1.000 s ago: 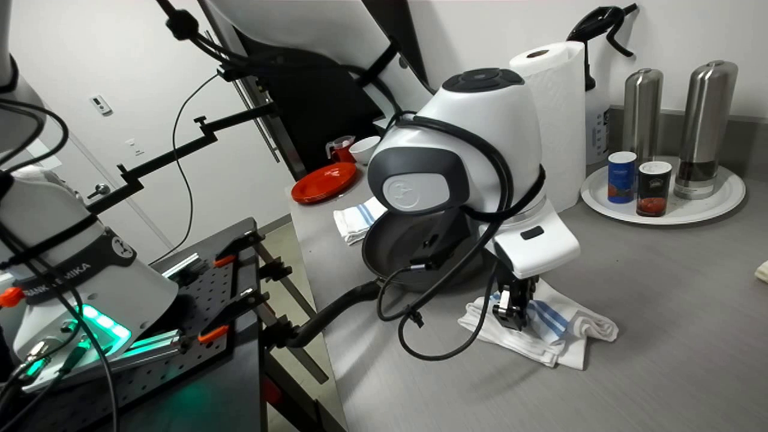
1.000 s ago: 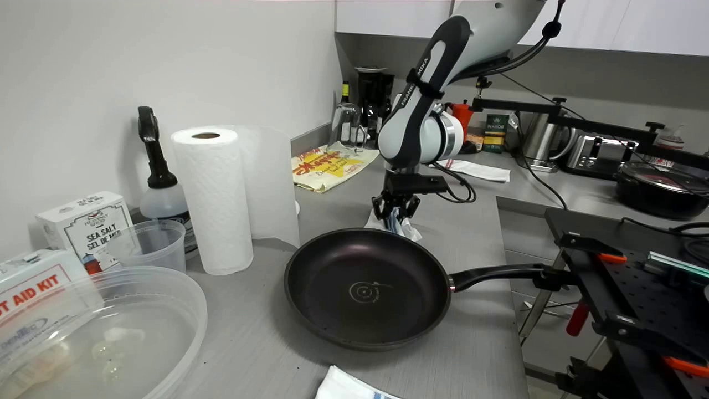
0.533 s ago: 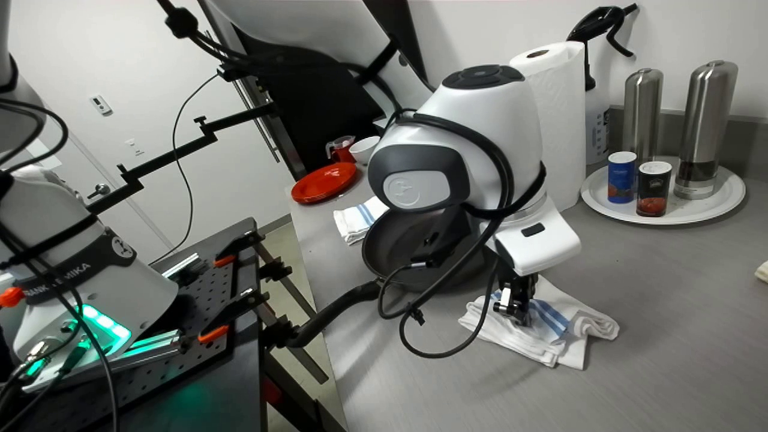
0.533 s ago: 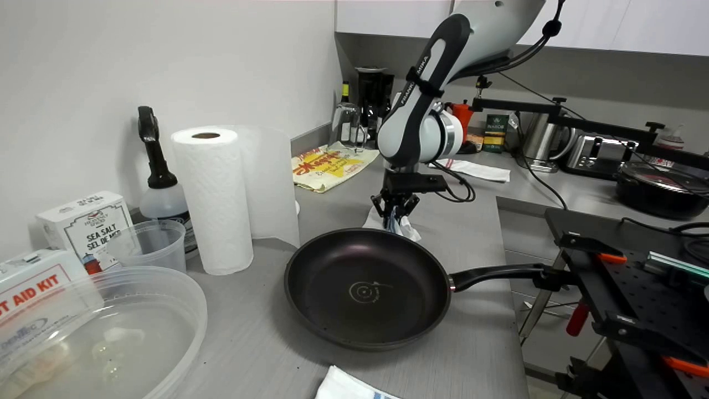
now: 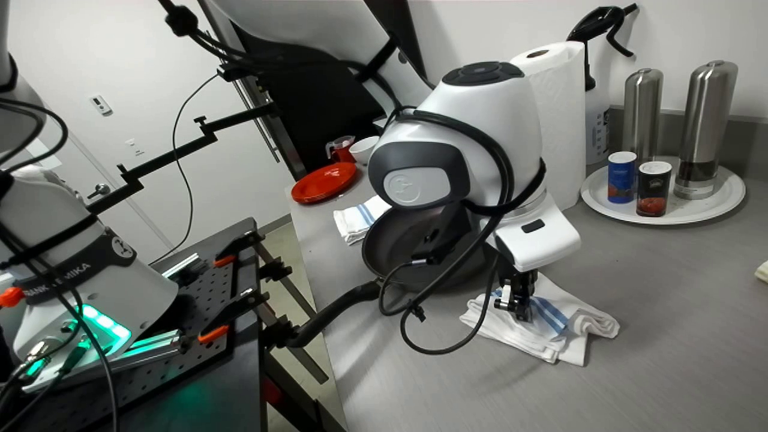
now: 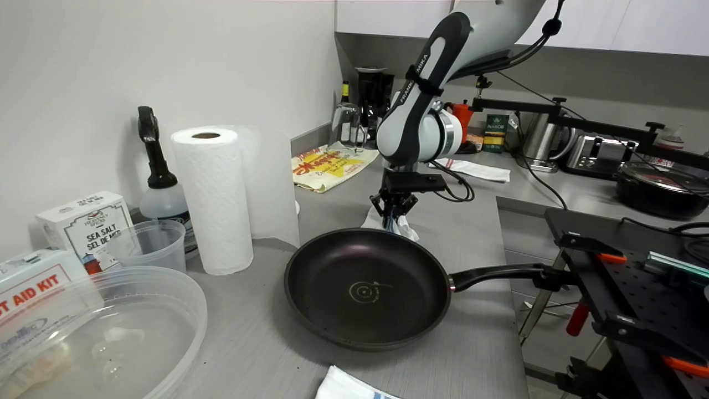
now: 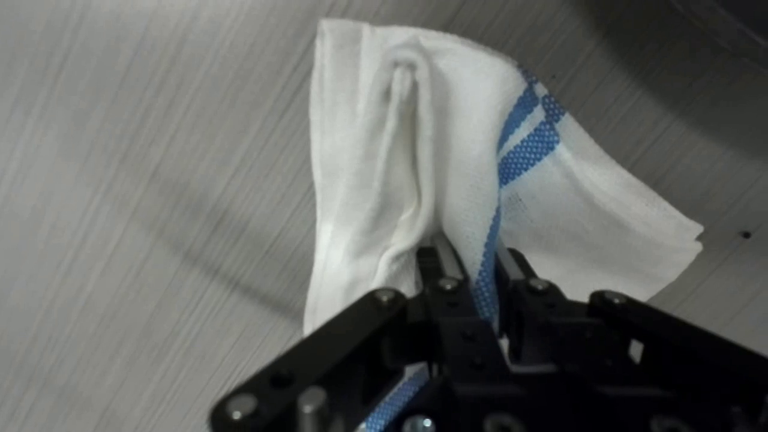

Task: Use the white and blue towel on the right to wipe the black pan.

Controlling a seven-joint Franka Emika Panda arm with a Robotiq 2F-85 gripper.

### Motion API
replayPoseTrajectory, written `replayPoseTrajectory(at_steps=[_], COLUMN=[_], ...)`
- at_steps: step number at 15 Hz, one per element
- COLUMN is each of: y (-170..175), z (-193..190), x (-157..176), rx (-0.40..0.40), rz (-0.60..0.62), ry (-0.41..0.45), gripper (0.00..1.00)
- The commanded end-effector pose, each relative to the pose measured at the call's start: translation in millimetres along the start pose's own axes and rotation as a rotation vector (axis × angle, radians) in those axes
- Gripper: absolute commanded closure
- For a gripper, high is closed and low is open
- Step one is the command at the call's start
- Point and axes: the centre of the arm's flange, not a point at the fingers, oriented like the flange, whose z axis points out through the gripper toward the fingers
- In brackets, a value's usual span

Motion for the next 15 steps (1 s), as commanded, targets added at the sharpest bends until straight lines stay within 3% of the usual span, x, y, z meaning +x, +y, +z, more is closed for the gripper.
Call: replayPoseTrajectory(at_steps=[1,8,15], y=[-2.2,-4.7,-21.6], z=[-2.5,-13.7,-69.4], x=[-1.0,-1.5,1.7], rx=[0.017,0.021,0.07], rz=[0.011,0.009,-0.018], ry=[-0.012,-0.001,0.08], gripper=[0.96,0.96,0.96])
